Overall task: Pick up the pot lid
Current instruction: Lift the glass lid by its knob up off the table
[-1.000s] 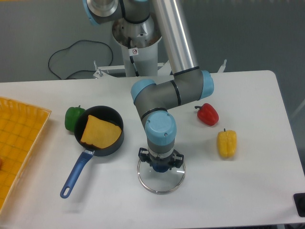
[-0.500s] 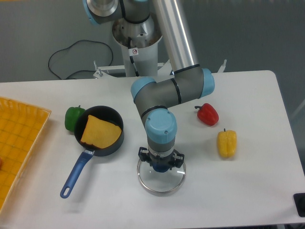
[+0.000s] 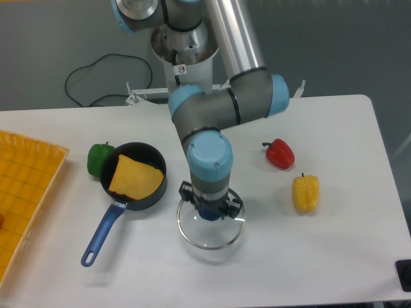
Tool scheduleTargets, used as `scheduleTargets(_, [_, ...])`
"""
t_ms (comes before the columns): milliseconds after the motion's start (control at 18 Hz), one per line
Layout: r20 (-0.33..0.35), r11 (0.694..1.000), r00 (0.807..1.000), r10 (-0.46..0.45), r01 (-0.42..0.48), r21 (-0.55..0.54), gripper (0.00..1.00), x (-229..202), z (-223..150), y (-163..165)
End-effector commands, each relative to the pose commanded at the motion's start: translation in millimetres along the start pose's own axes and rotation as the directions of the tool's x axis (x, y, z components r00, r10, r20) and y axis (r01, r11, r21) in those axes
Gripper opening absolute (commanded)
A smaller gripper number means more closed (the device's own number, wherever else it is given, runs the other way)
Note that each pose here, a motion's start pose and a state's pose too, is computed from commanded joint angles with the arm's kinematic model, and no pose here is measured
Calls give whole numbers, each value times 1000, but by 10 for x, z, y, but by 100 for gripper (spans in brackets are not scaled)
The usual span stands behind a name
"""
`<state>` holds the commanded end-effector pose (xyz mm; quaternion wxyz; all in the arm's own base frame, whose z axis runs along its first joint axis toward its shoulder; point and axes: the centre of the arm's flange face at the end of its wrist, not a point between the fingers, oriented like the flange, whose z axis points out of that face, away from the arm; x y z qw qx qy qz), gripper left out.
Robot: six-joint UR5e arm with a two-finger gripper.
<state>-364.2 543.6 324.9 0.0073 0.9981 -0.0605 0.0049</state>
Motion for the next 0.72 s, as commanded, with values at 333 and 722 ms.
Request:
scheduleTargets(333, [14,994,995,95,-96,55,47,607,-385,-309])
scheduleTargets(722, [14,993,994,110,-111,43,47,716,-378,-326])
